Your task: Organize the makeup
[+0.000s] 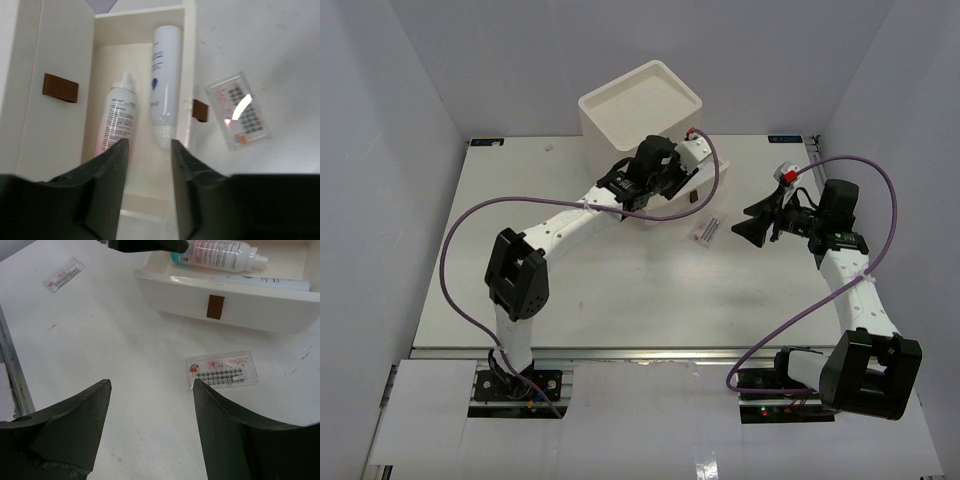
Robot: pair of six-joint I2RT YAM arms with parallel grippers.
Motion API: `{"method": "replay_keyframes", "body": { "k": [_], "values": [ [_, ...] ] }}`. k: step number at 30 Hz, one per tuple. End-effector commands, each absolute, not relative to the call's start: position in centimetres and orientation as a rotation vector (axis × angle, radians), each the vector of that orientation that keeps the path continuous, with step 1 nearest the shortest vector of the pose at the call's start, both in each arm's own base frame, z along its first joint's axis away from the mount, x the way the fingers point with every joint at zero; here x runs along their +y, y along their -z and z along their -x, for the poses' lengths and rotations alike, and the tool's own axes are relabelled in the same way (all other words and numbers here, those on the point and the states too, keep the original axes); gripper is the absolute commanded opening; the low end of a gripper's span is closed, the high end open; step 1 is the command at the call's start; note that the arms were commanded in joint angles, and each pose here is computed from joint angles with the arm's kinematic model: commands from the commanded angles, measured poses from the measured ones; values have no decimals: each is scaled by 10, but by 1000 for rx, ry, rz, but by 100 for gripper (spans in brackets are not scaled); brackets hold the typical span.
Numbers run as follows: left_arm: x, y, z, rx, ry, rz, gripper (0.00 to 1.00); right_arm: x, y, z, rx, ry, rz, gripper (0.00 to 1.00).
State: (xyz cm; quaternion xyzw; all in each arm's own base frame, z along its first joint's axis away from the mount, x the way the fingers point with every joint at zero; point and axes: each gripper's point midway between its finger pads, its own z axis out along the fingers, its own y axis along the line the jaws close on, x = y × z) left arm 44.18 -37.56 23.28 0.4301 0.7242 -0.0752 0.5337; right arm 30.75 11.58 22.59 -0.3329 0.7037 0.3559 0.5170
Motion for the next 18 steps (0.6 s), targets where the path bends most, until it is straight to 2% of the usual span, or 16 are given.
{"method": "replay_keyframes", "body": {
  "k": [1, 5, 8, 14, 18],
  "values": [
    [-391, -289, -381, 1673, 547, -979, 31, 111, -231, -307, 1652, -839, 813, 73],
    [-398, -274, -341, 1736, 761, -997, 19, 106, -229, -310, 1664, -817, 795, 73],
    [-409, -252, -325, 1781, 816, -1033, 19, 102, -228, -312, 1672, -804, 783, 73],
    [-420, -203, -336, 1887, 709, -1024, 20, 95, -224, -316, 1691, -788, 755, 72],
    [-421, -173, -364, 1919, 505, -990, 24, 91, -223, -317, 1697, -784, 740, 72]
  ]
}}
